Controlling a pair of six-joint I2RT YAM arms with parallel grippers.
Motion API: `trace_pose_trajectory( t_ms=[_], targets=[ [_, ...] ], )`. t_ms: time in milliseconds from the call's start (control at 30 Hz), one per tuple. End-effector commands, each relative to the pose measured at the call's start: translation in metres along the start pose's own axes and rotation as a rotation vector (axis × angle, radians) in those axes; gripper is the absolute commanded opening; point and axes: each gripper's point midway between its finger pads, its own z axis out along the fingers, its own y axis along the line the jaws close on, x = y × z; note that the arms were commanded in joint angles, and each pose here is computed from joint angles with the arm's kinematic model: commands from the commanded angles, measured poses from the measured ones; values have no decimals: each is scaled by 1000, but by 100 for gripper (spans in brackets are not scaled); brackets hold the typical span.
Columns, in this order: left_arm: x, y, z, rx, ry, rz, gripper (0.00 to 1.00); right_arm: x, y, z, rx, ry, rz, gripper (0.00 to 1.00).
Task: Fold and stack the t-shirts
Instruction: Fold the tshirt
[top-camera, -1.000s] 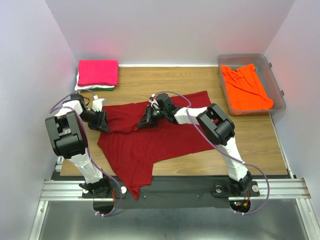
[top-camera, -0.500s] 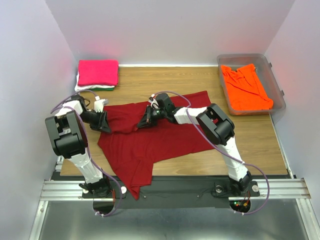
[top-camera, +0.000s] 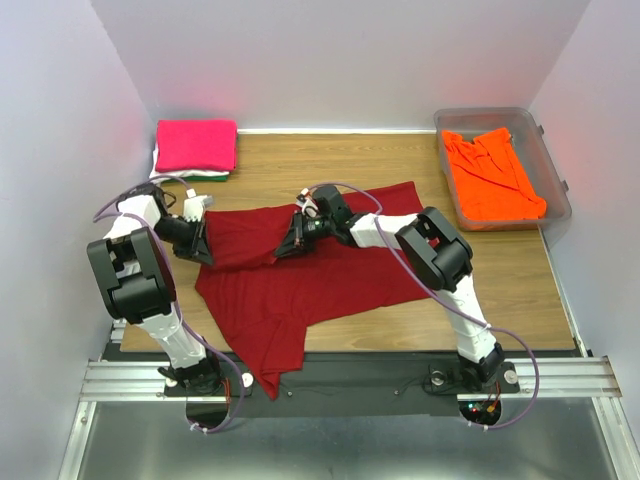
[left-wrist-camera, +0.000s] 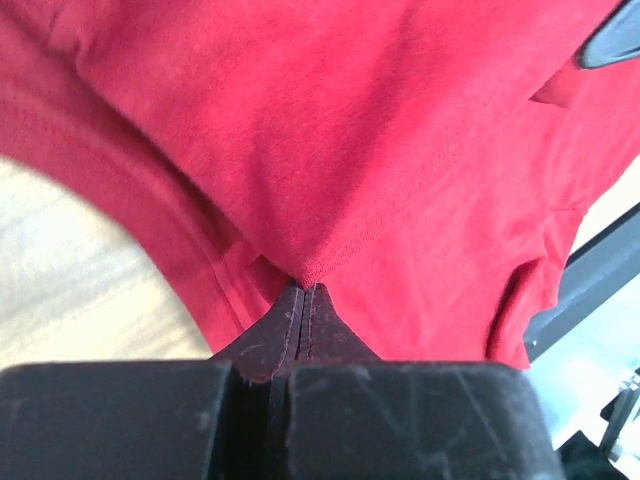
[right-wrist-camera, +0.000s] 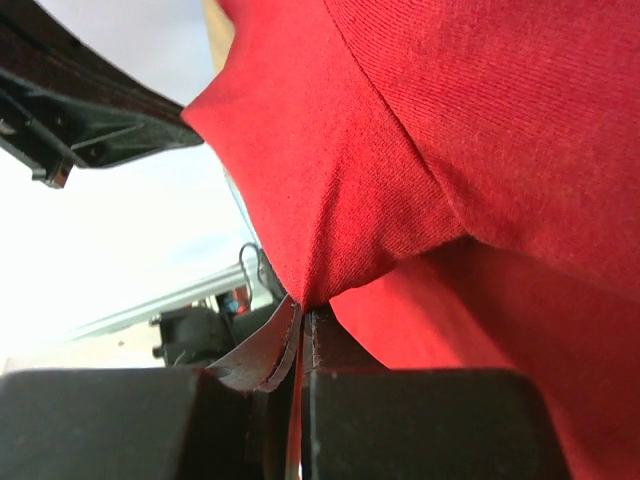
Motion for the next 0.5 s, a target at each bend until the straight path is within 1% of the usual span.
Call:
trace_pose_trajectory(
  t_ms=[0, 67, 233, 267, 300, 333, 400, 467],
  targets=[
    [6, -6, -23, -49, 28, -28, 0, 12, 26, -19, -49, 52, -33, 1],
    [6, -4, -24, -52, 44, -35, 0, 14, 21, -18, -38, 64, -28, 1],
    [21, 1, -15, -43, 123, -78, 0, 10, 2, -10, 12, 60, -44, 1],
    [22, 3, -13, -51, 125, -78, 0, 8, -1, -9, 19, 56, -61, 7],
    [31, 4, -10, -57, 151, -86, 0, 6, -3, -6, 32, 55, -63, 9],
    [35, 5, -8, -57, 168, -93, 0, 5, -5, -6, 39, 54, -66, 9],
    [44, 4, -5, -51, 192, -97, 0, 4, -8, -6, 50, 47, -81, 5],
    [51, 3, 0, -45, 200, -97, 0, 1, -6, -7, 55, 35, -103, 5]
  ],
)
